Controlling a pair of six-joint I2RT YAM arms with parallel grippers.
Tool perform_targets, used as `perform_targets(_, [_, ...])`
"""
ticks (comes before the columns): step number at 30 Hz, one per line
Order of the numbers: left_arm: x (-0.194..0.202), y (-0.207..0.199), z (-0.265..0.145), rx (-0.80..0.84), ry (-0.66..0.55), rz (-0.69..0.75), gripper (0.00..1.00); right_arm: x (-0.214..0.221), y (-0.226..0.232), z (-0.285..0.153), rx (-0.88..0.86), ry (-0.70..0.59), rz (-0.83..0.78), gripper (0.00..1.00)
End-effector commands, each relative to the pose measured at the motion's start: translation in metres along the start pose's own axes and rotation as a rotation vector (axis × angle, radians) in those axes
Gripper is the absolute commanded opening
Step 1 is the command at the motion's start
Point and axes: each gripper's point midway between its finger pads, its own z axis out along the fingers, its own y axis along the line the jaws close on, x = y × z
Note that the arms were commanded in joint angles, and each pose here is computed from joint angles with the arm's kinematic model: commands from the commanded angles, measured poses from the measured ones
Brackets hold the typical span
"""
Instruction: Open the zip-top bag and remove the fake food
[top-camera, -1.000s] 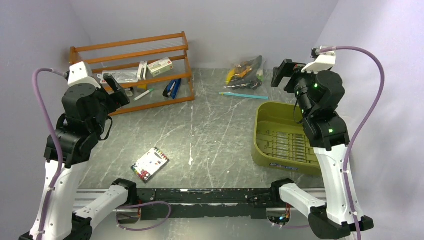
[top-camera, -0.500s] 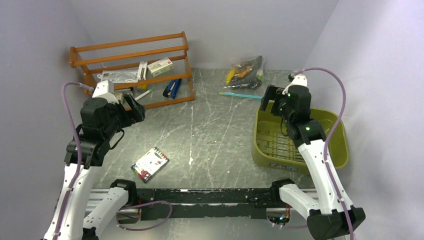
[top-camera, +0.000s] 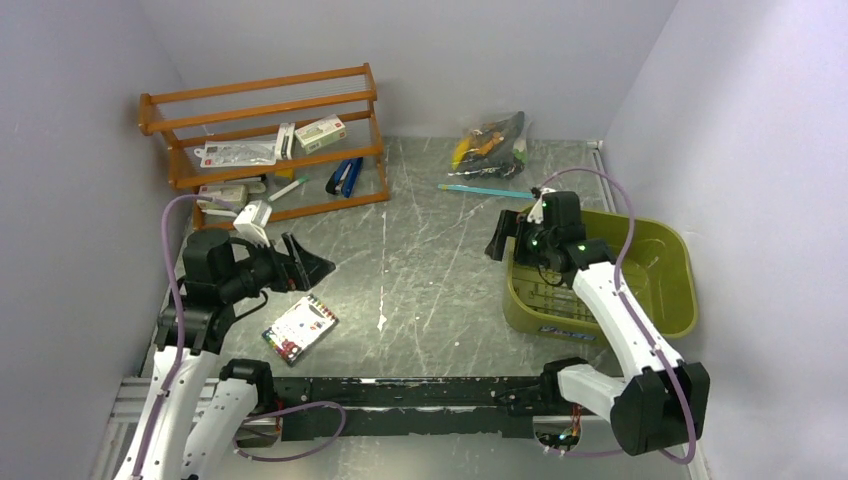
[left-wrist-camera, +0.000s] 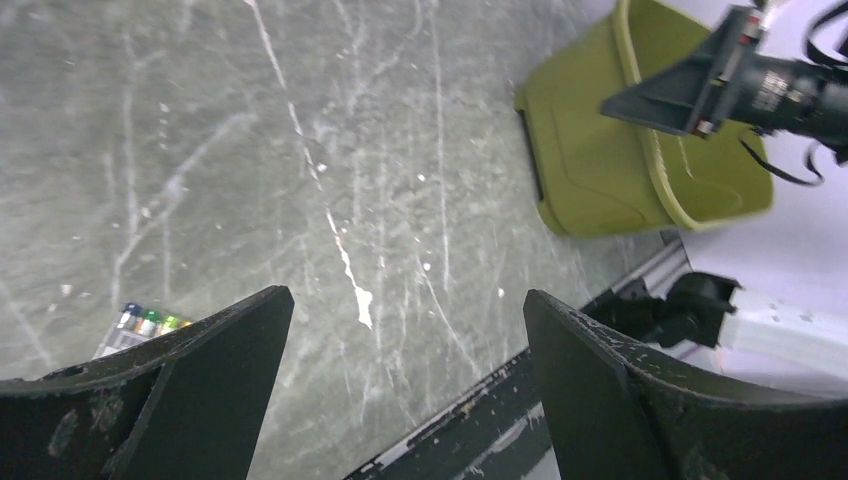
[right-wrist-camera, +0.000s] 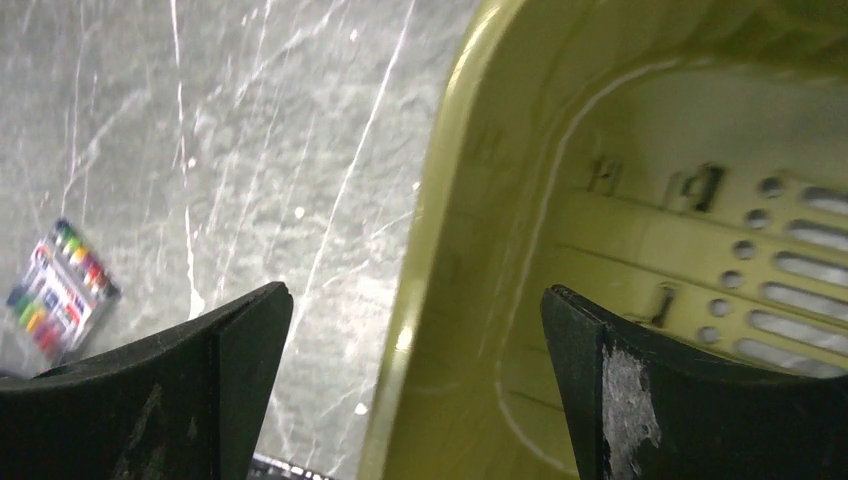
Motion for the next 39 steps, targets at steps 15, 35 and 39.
perform_targets(15, [0.008, -0.025, 0.005, 0.219, -0.007, -0.012, 0.99, 0.052, 0.220, 0.018, -0.479, 0.210, -0.228, 0.94])
perform_targets(35, [0.012, -0.039, 0.011, 0.290, 0.033, -0.019, 0.99, -0.086, -0.077, -0.075, 0.577, -0.285, 0.046, 1.00])
perform_targets(39, [0.027, -0.034, 0.022, 0.224, 0.125, -0.011, 0.99, -0.076, -0.107, -0.070, 0.623, -0.250, 0.181, 1.00])
